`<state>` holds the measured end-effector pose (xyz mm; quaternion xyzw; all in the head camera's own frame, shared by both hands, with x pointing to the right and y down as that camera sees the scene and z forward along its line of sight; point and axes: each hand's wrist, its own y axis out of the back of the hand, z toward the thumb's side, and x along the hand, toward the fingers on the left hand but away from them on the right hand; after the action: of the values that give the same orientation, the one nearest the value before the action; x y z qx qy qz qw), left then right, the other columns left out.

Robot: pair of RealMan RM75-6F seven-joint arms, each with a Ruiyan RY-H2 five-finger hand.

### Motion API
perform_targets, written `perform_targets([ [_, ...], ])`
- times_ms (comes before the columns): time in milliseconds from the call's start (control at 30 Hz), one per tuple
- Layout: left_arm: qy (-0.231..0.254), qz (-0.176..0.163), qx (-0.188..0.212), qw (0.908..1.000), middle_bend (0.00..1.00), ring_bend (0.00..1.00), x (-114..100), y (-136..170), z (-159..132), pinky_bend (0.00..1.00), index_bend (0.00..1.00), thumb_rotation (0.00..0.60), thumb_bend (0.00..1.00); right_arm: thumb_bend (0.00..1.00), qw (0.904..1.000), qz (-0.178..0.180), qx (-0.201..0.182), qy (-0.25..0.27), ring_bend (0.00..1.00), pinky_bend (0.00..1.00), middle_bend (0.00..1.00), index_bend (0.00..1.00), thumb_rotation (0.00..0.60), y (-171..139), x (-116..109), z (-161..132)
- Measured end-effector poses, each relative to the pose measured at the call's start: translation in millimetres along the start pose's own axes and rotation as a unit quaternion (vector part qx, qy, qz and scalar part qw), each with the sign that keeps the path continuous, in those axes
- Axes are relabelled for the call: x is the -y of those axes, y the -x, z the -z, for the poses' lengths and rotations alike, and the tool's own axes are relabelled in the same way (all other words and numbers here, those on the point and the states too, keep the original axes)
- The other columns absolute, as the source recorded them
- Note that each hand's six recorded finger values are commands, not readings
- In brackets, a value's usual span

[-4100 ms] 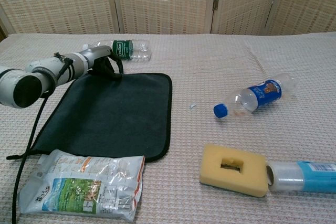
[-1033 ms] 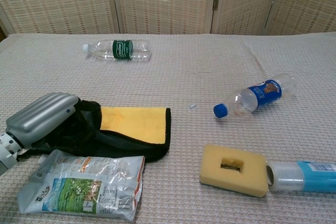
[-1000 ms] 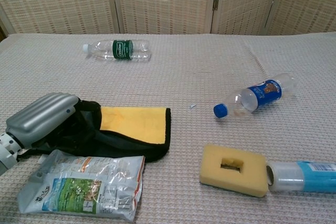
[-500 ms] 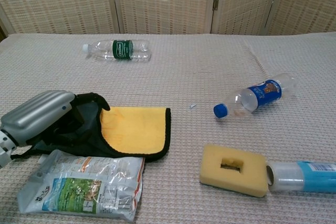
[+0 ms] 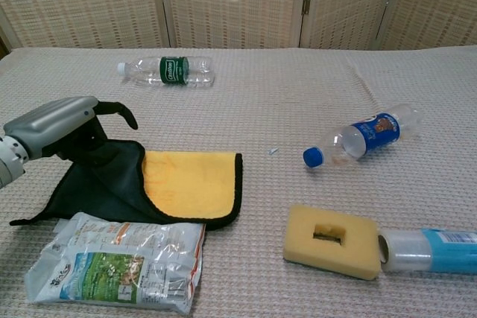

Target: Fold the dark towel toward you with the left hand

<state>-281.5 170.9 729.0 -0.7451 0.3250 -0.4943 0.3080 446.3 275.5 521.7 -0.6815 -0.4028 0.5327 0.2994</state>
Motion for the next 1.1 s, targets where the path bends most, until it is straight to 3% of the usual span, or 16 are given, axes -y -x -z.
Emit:
perform_targets([
  [333,0.002,0.017,-0.041,0.999,1.0,1.0,-12.7,-26.7,18.0,1.0,0.37,0.6,0.49,0.35,1.0,-0.001,0.006,0.001,0.0,0.0,0.0,0.0,0.6,3.2,-0.1,3.1],
  [1100,-0.017,0.059,-0.05,0.9969,1.0,1.0,-2.6,-33.9,14.8,1.0,0.42,0.6,0.49,0.35,1.0,-0.001,0.007,0.0,0.0,0.0,0.0,0.0,0.6,3.7,0.1,3.9],
])
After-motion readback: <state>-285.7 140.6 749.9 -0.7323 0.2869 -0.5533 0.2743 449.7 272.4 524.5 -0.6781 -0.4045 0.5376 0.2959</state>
